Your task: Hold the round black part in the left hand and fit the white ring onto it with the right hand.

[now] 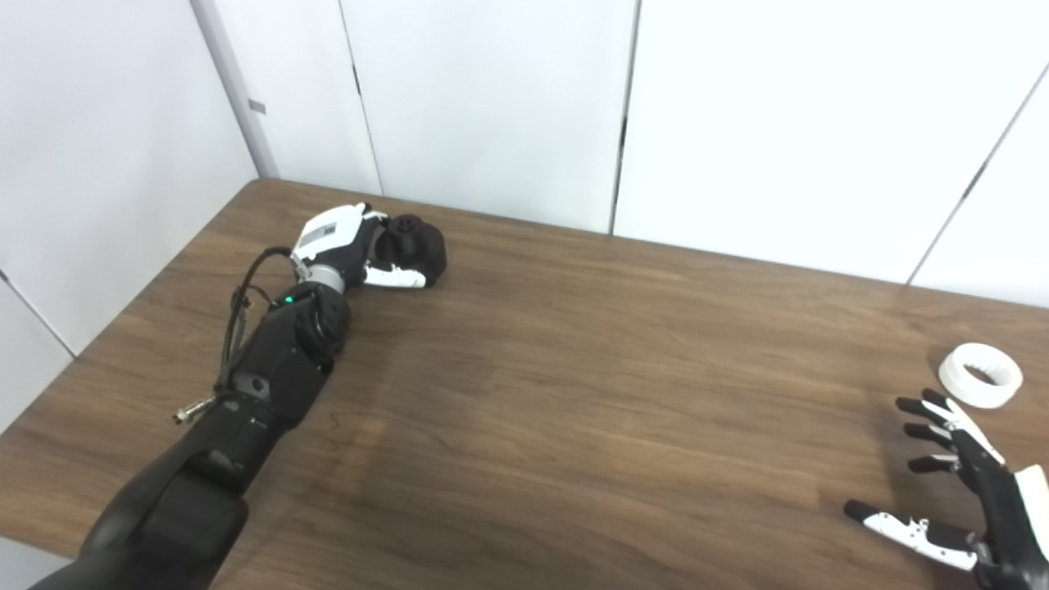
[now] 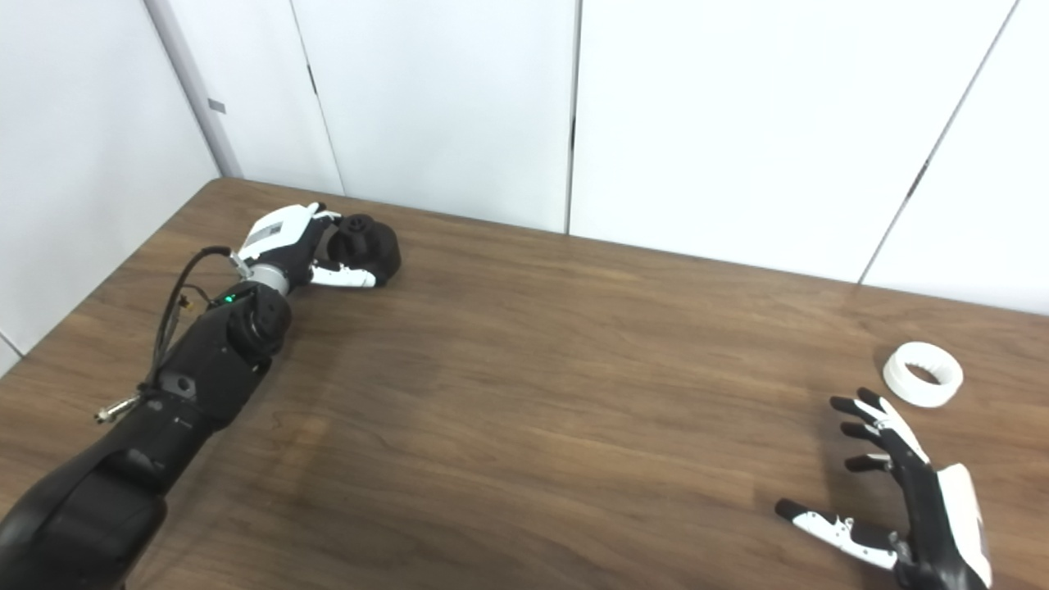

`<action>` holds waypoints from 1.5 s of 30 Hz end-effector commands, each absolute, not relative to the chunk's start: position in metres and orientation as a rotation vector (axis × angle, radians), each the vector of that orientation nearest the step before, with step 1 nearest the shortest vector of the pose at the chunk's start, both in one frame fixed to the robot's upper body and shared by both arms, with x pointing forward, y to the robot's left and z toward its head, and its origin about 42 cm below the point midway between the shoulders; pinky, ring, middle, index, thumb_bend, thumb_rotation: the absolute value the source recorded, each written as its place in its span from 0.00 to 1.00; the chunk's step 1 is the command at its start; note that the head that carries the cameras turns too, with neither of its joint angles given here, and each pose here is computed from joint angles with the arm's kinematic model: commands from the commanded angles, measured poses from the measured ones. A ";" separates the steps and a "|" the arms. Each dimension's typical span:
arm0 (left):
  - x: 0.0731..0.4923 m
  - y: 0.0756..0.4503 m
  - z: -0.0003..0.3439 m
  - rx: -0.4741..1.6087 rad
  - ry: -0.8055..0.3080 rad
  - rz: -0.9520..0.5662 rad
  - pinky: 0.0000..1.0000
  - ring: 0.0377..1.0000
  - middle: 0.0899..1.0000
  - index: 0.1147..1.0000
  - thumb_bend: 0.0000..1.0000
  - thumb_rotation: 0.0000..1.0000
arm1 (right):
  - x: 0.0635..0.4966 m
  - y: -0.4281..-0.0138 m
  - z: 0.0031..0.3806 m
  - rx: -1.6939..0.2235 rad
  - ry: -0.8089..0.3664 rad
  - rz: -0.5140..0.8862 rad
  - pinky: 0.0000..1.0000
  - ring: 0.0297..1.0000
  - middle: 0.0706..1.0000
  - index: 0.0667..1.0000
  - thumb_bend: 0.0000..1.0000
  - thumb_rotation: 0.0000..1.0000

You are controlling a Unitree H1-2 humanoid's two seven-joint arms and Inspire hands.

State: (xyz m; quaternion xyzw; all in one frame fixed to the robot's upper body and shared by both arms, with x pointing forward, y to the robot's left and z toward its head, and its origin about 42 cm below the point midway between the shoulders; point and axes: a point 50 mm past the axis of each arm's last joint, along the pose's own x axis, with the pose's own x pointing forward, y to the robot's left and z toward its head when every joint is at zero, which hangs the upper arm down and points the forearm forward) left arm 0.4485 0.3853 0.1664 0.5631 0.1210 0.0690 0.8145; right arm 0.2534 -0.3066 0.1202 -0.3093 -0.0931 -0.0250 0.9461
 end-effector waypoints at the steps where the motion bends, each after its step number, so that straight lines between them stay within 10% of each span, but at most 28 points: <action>1: 0.468 0.384 0.204 1.218 0.154 0.199 0.99 1.00 1.00 0.82 1.00 0.52 | 0.258 -0.306 0.137 -0.639 -0.256 -0.065 0.59 0.75 0.90 0.77 0.77 0.11; 12: 0.467 0.381 0.196 1.172 0.123 0.189 1.00 1.00 1.00 0.77 1.00 0.49 | 0.258 -0.306 0.138 -0.634 -0.242 -0.067 0.60 0.76 0.90 0.77 0.77 0.13; 25: 0.466 0.389 0.196 1.143 0.033 0.257 0.85 0.96 0.90 0.49 0.94 0.16 | 0.261 -0.306 0.137 -0.635 -0.248 -0.062 0.60 0.74 0.90 0.77 0.76 0.15; 27: 0.466 0.390 0.196 1.135 0.025 0.258 0.89 0.97 0.90 0.44 0.63 0.09 | 0.262 -0.306 0.136 -0.631 -0.249 -0.060 0.60 0.75 0.90 0.77 0.76 0.16; 29: 0.465 0.390 0.197 1.128 0.014 0.258 0.91 0.97 0.89 0.42 0.55 0.07 | 0.262 -0.306 0.136 -0.630 -0.247 -0.059 0.60 0.75 0.90 0.77 0.76 0.16; 45: 0.455 0.386 0.179 1.121 -0.007 0.153 0.90 0.96 0.88 0.42 0.52 0.06 | 0.264 -0.307 0.138 -0.624 -0.252 -0.055 0.59 0.75 0.89 0.76 0.75 0.16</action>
